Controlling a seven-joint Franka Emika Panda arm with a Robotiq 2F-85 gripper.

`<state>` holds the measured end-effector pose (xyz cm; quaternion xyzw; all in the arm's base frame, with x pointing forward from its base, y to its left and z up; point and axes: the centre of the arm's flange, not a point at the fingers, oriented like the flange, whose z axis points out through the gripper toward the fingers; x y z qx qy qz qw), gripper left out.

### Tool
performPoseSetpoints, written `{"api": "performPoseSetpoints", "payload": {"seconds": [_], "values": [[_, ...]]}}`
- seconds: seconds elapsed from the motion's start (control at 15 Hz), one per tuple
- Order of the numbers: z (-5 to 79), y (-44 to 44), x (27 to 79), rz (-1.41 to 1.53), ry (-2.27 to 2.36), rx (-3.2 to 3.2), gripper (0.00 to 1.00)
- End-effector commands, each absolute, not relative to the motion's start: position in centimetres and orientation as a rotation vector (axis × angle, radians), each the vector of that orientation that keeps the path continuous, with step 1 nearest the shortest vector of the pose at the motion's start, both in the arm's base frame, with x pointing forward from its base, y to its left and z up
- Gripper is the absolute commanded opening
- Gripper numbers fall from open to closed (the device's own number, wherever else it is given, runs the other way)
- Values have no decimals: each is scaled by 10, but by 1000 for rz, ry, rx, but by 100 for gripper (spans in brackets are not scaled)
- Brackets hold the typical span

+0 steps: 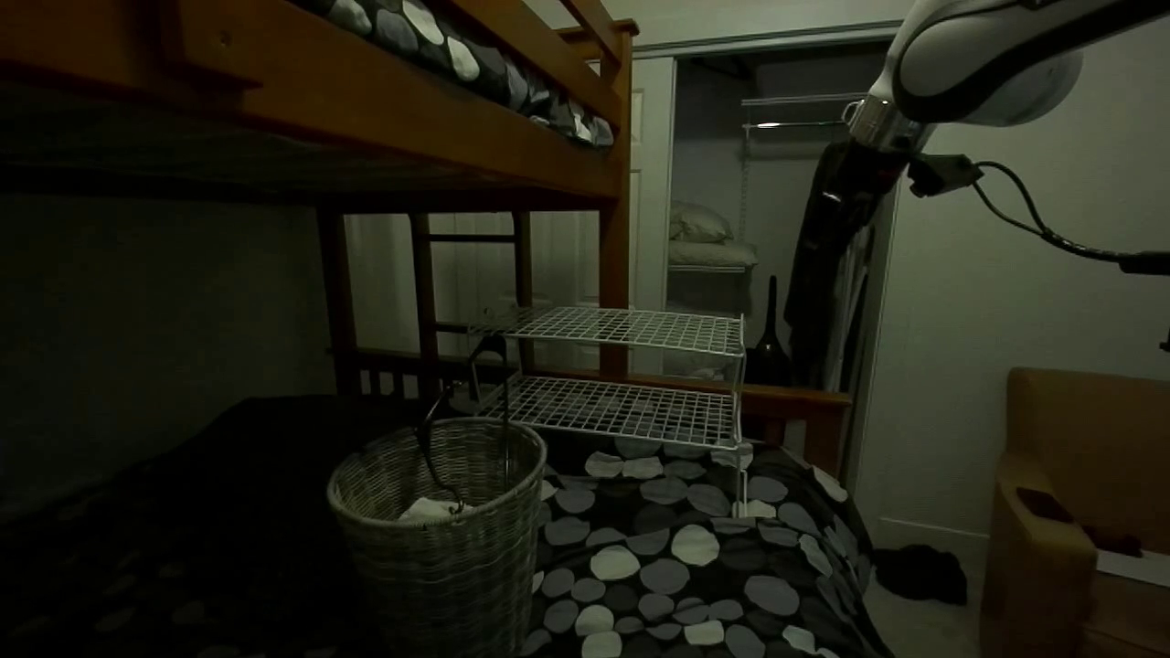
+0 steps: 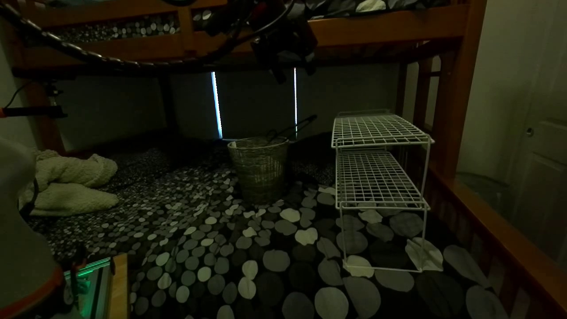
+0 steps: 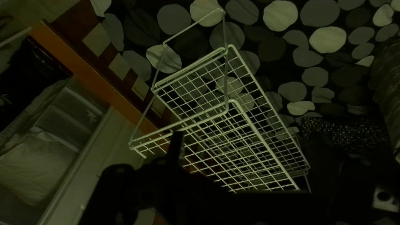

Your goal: Turn the metal object to the left

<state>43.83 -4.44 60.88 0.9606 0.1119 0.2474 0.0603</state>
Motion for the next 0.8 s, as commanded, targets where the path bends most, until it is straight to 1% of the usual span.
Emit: {"api": "performPoseSetpoints", "payload": {"seconds": [0.0, 0.07, 0.33, 0.73], "values": [[609, -44, 438, 749, 339, 2907, 100], [600, -44, 448, 753, 323, 2924, 100], [566, -66, 531, 782, 349, 2998, 100], [540, -80, 650, 857, 651, 2888, 100]]}}
